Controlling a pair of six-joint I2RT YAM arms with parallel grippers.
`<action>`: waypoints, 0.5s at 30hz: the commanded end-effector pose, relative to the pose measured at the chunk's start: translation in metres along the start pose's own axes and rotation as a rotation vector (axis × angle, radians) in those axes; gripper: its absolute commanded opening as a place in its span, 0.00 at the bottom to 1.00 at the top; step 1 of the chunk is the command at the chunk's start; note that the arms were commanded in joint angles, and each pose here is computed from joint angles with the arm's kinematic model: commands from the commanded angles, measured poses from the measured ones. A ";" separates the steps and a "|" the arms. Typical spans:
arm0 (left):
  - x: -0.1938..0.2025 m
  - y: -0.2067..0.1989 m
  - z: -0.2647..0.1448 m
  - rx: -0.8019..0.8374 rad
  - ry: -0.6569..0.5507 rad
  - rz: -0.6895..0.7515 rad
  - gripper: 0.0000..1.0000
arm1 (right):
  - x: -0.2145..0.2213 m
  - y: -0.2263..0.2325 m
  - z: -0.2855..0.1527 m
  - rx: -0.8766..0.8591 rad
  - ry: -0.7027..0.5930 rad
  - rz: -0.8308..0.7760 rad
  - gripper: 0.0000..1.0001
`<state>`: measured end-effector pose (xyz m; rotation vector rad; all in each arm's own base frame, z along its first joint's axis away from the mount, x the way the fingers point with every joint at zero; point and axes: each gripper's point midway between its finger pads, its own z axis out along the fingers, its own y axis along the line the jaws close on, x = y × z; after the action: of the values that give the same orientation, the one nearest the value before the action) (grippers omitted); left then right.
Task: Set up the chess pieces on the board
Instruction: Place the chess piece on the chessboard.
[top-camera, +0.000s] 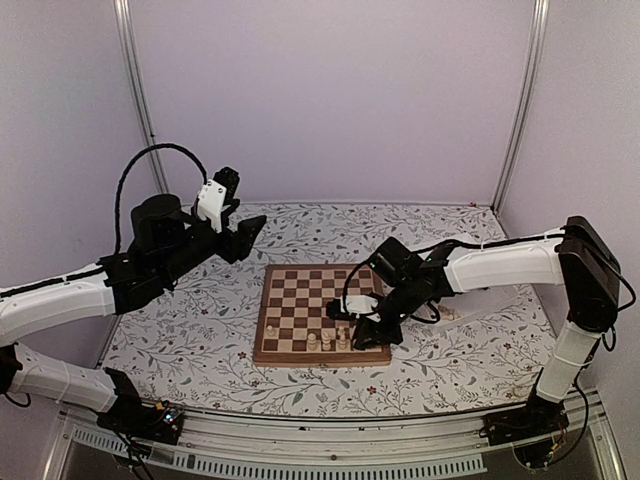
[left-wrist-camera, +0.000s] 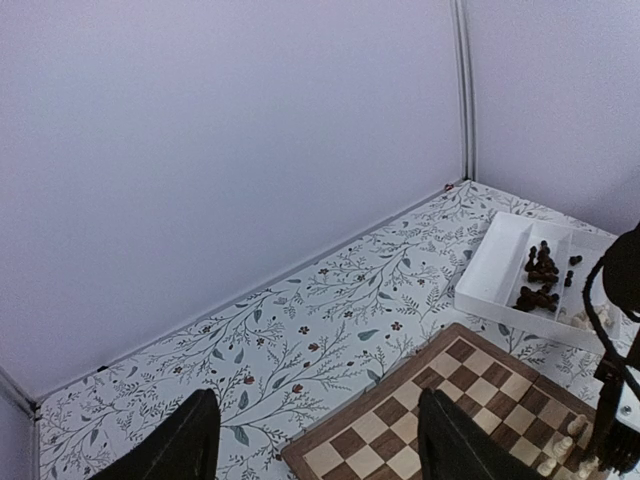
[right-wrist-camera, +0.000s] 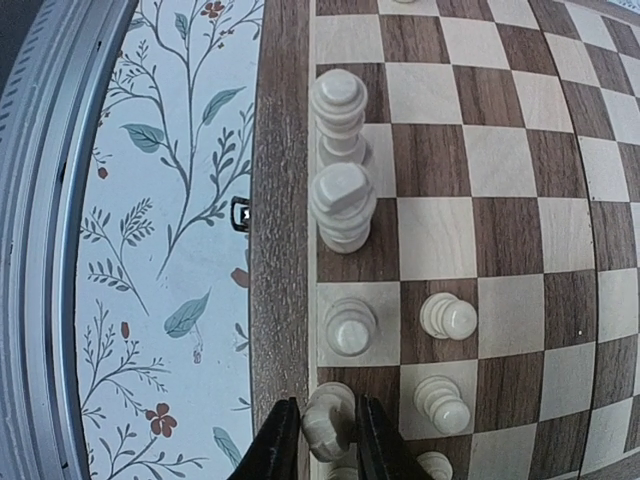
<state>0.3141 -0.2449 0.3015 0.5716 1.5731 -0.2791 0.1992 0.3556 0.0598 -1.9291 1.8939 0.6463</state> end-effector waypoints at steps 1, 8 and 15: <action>0.003 0.002 0.002 0.000 0.014 -0.007 0.70 | -0.006 -0.006 0.002 0.020 -0.007 -0.001 0.23; 0.004 0.002 0.003 0.001 0.018 -0.006 0.70 | -0.007 -0.006 0.001 0.023 -0.007 -0.002 0.23; 0.004 0.001 0.003 0.005 0.017 -0.009 0.70 | -0.009 -0.008 -0.005 0.044 -0.010 -0.009 0.23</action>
<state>0.3140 -0.2464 0.2986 0.5813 1.5799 -0.2820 0.2021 0.3547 0.0590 -1.9253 1.8968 0.6218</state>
